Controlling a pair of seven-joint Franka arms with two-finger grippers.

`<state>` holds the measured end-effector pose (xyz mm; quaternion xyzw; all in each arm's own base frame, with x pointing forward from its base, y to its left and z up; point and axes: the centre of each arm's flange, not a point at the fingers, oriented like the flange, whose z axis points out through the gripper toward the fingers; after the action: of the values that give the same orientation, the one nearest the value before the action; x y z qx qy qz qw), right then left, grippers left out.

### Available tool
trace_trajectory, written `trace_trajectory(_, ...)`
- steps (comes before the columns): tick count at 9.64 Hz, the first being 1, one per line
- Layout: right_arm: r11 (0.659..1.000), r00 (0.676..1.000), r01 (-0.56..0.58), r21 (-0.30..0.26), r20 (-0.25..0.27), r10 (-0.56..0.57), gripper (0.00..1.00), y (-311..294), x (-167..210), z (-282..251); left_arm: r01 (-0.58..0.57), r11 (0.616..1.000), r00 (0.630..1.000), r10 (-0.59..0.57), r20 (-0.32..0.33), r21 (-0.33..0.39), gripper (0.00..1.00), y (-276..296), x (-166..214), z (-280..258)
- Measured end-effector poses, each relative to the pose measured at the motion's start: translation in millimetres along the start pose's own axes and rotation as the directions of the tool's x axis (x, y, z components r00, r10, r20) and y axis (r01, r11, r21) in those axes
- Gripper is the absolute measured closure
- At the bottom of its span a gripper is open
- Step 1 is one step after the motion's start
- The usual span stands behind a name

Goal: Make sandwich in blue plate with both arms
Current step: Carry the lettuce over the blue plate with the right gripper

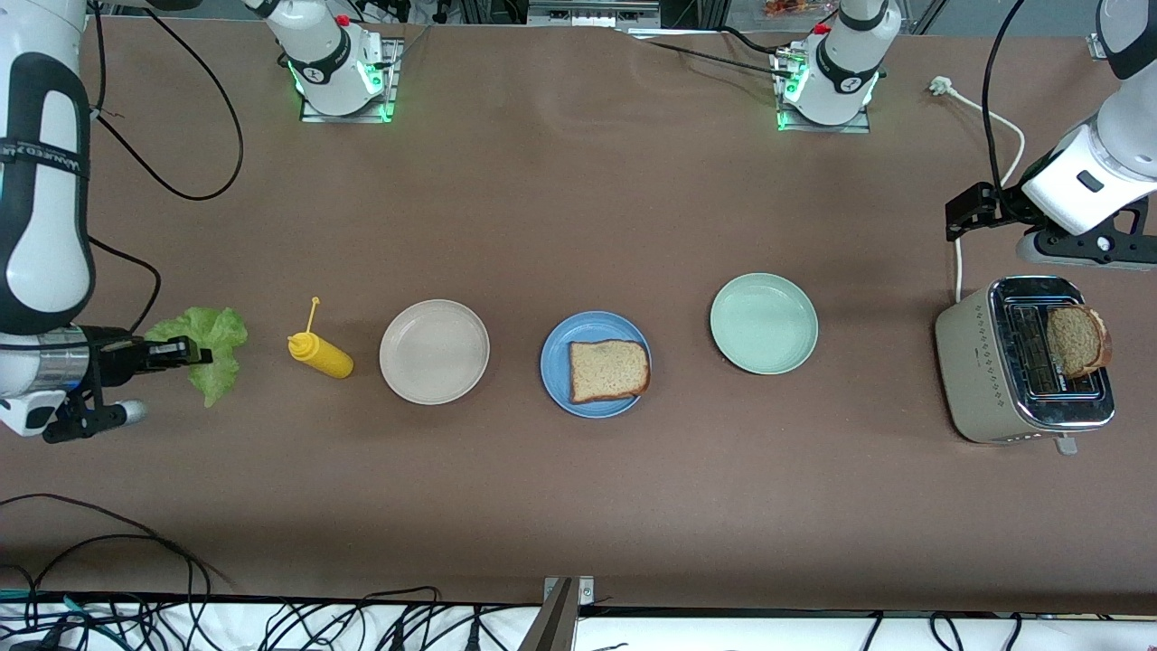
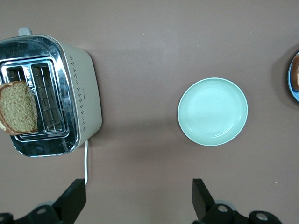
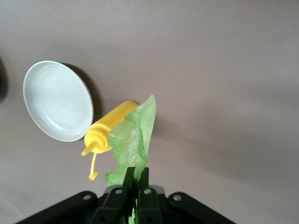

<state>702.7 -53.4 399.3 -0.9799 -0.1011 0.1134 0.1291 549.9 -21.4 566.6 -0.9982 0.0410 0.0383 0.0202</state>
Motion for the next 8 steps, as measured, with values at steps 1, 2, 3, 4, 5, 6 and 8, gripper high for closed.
trace_trajectory(1, 1.000, 1.000, -0.024, 0.003, 0.003, 0.024, 0.94, -7, -4, -9, 0.000, 1.000, 1.000, 0.000, 0.000, 0.000, 0.00, 0, 0, 0)
trace_trajectory(2, 0.999, 0.999, -0.048, 0.003, 0.003, 0.048, 0.94, -15, -6, -16, 0.000, 1.000, 1.000, 0.000, 0.000, 0.000, 0.00, 0, 0, 0)
trace_trajectory(3, 0.998, 0.998, -0.066, 0.005, 0.007, 0.066, 0.94, -24, -7, -19, 0.000, 1.000, 1.000, 0.000, 0.000, 0.000, 0.00, 0, 0, 0)
trace_trajectory(4, 0.996, 0.996, -0.087, 0.003, 0.014, 0.087, 0.94, -35, -7, -20, 0.000, 1.000, 1.000, 0.000, 0.000, 0.000, 0.00, 0, 0, 0)
trace_trajectory(5, 0.994, 0.994, -0.109, -0.001, 0.016, 0.109, 0.94, -47, -4, -19, 0.000, 1.000, 1.000, 0.000, 0.000, 0.000, 0.00, 0, 0, 0)
trace_trajectory(6, 0.991, 0.991, -0.133, -0.007, 0.017, 0.133, 0.94, -63, -2, -19, 0.000, 1.000, 1.000, 0.000, 0.000, 0.000, 0.00, 0, 0, 0)
trace_trajectory(8, 0.984, 0.984, -0.178, -0.022, 0.018, 0.178, 0.94, -105, 3, -17, -0.001, 1.000, 1.000, 0.001, 0.001, 0.000, 0.00, 0, 0, 0)
